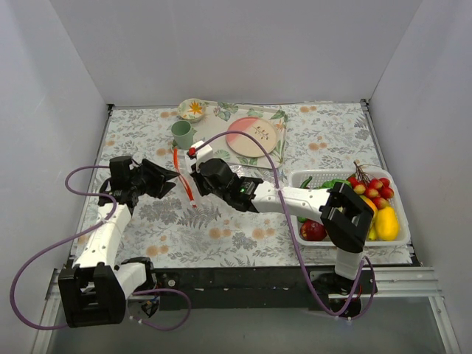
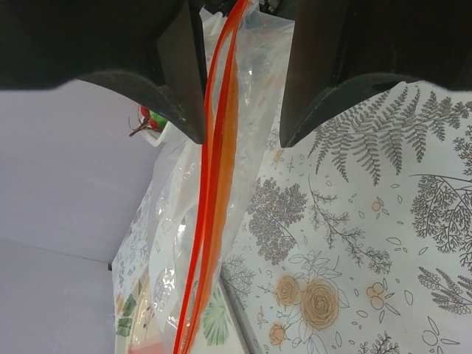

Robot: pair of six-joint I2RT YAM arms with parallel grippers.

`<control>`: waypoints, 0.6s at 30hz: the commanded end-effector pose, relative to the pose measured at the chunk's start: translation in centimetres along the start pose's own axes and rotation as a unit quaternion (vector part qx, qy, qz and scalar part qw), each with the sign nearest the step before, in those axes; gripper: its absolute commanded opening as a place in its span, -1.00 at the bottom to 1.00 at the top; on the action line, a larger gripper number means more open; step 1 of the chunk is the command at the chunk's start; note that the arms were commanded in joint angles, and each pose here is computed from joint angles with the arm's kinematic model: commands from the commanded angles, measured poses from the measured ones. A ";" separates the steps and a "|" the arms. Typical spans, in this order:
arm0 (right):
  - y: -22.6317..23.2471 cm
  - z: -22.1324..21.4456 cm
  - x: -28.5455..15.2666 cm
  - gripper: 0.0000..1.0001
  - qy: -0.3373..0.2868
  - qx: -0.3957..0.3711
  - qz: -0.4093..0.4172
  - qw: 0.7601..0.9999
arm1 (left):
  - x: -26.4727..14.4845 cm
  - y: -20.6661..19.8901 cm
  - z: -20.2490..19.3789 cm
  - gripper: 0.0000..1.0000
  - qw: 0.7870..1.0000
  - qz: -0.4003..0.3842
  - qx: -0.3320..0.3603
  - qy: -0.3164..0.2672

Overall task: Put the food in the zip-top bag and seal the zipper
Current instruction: Pick up the zipper food storage bag at the center of the board.

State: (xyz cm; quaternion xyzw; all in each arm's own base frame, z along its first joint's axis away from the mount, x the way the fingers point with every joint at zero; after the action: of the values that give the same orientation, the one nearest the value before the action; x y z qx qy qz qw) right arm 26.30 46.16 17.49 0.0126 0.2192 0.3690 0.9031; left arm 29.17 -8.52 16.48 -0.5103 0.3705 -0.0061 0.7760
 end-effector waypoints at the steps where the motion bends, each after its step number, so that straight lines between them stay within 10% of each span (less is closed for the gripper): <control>1: 0.8 4.5 -0.9 -0.97 -0.055 0.009 0.002 0.998 | -0.4 -0.5 0.1 -0.07 1.000 -0.009 0.008 -0.009; 18: 1.6 4.6 -1.0 -0.97 -0.054 0.001 0.007 0.999 | 0.1 0.1 0.1 -0.18 1.000 0.000 0.006 -0.006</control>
State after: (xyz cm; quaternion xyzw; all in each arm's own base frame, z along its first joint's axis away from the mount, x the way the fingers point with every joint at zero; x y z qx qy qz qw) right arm 26.57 46.29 18.27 0.0138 0.2116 0.3650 0.9066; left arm 29.17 -8.43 16.53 -0.5094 0.3676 -0.0045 0.7781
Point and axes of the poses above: each gripper's point midway between its finger pads, its own x axis out along the fingers, its own y axis along the line the jaws close on, z = x × y, the point moved 1 cm from there along -x, back along the fingers, and after that the axes turned 5 degrees about x, right-handed, at the moved point
